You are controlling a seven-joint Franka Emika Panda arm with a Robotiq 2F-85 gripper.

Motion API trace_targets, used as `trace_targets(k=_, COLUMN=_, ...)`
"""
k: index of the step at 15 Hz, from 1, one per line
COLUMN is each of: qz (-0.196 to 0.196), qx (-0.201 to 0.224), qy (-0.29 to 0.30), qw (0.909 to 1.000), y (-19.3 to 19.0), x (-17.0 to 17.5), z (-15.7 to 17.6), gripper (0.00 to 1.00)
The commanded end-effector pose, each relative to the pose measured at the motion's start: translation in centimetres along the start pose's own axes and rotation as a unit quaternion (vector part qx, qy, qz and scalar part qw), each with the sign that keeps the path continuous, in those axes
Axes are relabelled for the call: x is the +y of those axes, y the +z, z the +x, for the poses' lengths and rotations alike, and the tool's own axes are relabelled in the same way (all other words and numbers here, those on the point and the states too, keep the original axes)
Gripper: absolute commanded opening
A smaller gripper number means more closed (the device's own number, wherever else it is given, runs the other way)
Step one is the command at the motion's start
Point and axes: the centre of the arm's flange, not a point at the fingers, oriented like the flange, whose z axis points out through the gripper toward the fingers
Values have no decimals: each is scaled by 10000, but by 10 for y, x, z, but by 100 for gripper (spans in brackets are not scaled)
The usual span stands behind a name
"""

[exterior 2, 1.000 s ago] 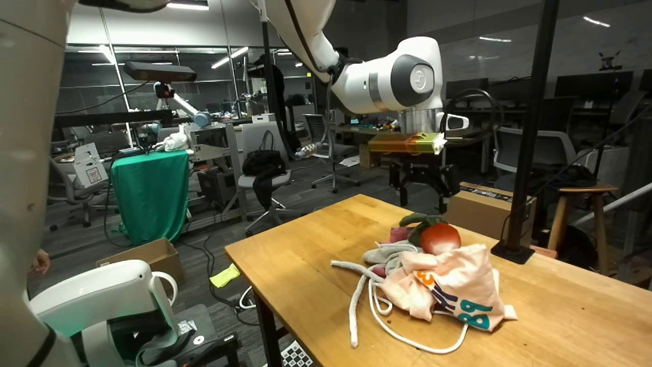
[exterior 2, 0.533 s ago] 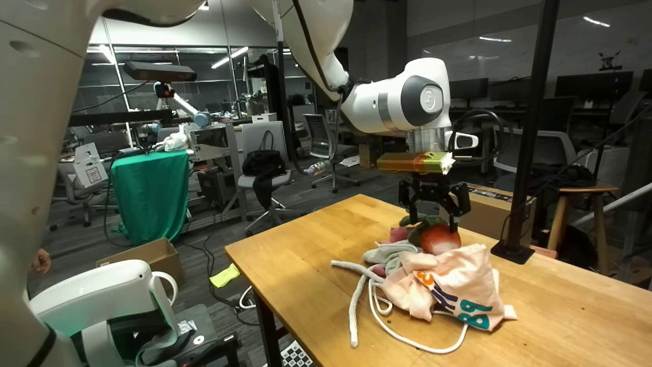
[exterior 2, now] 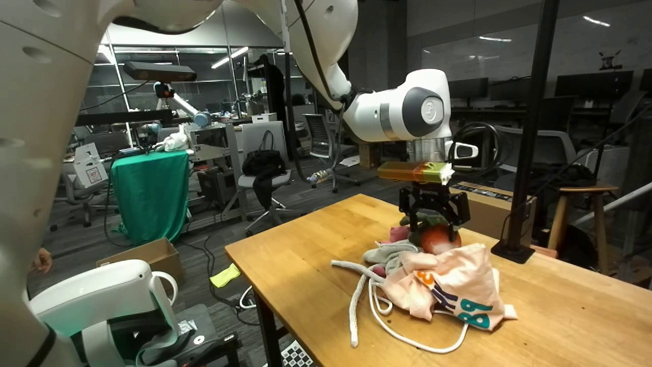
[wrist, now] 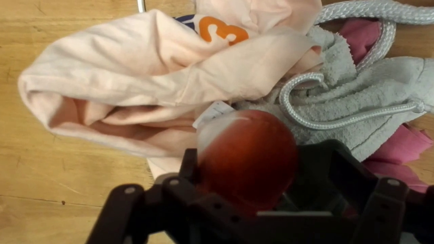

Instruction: Separate all the objects on the table

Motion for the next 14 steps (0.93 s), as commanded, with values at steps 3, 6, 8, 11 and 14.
trace_targets(k=3, qz=69, qx=89, qy=68, qw=9999, y=7, x=3, z=8, gripper=74)
trace_targets(k=6, qz=75, qx=108, qy=79, qw=9999, y=9, x=4, z=9, gripper=51)
trace_targets(k=8, qz=83, qx=99, qy=85, qw=9999, y=8, x=5, z=8, gripper=36)
trace_targets(k=11, qz=79, qx=90, qy=96, qw=9999, y=7, x=5, z=7, gripper=14)
trace_targets(k=14, qz=50, qx=84, qy=61, qw=9999, y=0, x=1, z=4, gripper=6)
